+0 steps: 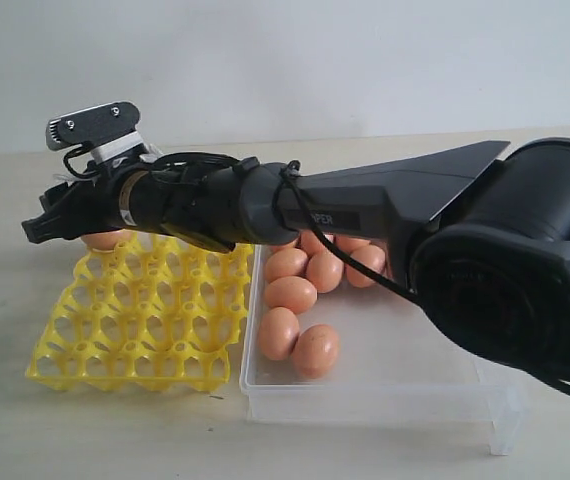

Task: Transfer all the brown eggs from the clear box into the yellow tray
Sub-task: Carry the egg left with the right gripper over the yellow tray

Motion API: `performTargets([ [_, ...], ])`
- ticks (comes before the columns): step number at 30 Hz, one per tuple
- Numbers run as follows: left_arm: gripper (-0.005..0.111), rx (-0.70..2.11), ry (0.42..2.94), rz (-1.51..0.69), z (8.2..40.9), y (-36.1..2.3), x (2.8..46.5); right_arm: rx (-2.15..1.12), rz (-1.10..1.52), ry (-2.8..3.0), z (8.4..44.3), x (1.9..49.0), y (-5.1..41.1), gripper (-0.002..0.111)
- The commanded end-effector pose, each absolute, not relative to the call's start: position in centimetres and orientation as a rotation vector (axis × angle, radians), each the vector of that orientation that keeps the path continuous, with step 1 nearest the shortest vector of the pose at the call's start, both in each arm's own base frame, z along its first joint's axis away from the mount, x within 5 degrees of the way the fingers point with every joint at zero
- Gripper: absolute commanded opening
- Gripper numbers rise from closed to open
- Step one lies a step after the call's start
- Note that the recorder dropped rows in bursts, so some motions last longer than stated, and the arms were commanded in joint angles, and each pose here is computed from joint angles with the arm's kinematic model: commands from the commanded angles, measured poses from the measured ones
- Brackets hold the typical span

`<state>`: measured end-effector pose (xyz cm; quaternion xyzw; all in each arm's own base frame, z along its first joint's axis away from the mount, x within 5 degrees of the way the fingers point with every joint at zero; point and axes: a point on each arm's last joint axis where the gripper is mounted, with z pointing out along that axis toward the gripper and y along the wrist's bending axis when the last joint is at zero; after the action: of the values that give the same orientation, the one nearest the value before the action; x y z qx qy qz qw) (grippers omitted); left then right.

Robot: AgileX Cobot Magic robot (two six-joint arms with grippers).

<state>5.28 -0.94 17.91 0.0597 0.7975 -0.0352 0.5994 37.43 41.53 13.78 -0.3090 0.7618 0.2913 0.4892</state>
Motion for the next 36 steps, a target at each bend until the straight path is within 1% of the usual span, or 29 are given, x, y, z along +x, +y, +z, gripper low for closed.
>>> performTargets([
  [1,0.000,0.138,1.830,-0.085,18.2,-1.0,5.3,-0.755,0.713,1.858,14.0,36.9,42.1,0.058],
  [5,0.000,0.138,1.830,-0.085,18.2,-1.0,5.3,-0.776,0.698,1.883,13.0,36.3,42.5,0.058],
  [11,0.000,0.138,1.830,-0.085,18.2,-1.0,5.3,-0.843,0.594,1.936,10.7,36.3,42.3,0.058],
  [17,0.000,0.138,1.830,-0.085,18.2,-1.0,5.3,-0.888,0.501,1.963,10.0,36.7,41.6,0.058],
  [20,0.000,0.138,1.830,-0.085,18.2,-1.0,5.3,-0.880,0.470,1.985,10.2,36.9,41.3,0.055],
  [26,0.000,0.136,1.830,-0.086,18.2,-1.0,5.3,-0.862,0.479,1.959,12.0,37.1,41.2,0.041],
  [33,0.000,0.138,1.830,-0.085,18.2,-1.0,5.3,-0.864,0.438,1.958,13.2,37.1,40.9,0.007],
  [35,0.000,0.138,1.830,-0.085,18.2,-1.0,5.3,-0.863,0.437,1.957,13.4,37.1,40.9,0.000],
  [36,0.000,0.138,1.830,-0.085,18.2,-1.0,5.3,-0.861,0.436,1.960,13.3,37.1,40.9,0.000],
])
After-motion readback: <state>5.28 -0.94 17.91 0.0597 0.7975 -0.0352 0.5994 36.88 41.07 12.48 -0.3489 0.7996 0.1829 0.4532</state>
